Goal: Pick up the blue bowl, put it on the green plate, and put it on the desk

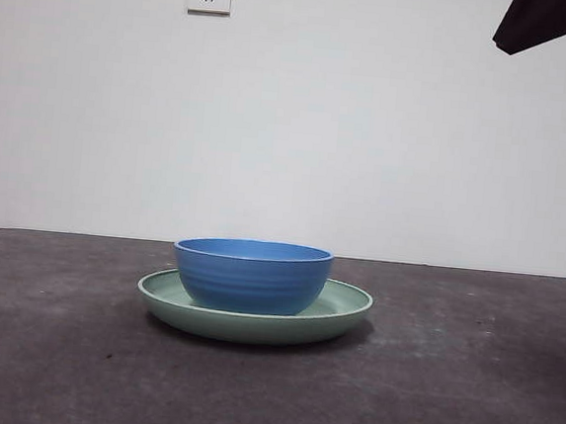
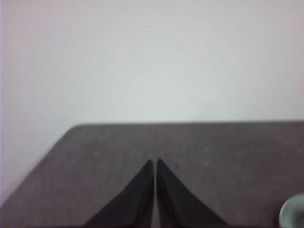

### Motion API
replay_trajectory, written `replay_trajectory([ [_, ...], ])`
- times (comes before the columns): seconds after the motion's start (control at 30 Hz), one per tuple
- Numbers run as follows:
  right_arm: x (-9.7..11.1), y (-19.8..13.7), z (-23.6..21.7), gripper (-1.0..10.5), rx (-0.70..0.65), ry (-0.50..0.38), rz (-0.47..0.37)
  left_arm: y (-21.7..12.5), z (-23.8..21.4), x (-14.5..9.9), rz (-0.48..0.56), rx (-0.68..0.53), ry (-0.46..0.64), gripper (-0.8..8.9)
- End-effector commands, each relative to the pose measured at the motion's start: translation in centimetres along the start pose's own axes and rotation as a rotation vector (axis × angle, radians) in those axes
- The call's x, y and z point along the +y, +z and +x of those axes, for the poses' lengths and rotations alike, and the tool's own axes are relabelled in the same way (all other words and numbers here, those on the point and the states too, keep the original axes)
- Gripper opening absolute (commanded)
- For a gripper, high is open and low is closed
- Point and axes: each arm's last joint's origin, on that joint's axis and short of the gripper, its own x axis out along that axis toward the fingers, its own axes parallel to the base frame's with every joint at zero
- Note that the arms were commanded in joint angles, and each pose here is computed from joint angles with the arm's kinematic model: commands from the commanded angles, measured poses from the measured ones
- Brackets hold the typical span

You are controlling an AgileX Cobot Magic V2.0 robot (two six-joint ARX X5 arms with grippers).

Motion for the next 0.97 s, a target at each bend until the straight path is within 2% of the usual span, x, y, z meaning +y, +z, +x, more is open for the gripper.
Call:
replay_trajectory([
  [0.03,0.1,0.1,0.2,0.1,-0.001,0.005,-0.011,-1.8,-0.2,0.1,0.012,0.010,0.020,0.09],
  [0.4,0.1,0.1,0.2,0.1,-0.001,0.005,-0.011,-6.6,-0.3,0.2,0.005,0.074,0.036,0.09],
  [0.83,0.1,0.1,0.2,0.1,-0.001,0.005,-0.011,-8.5,-0.7,0.2,-0.005,0.236,0.034,0.09],
  [0.97,0.1,0.1,0.2,0.1,-0.001,0.005,-0.011,-8.5,-0.7,0.2,-0.006,0.235,0.034,0.09],
])
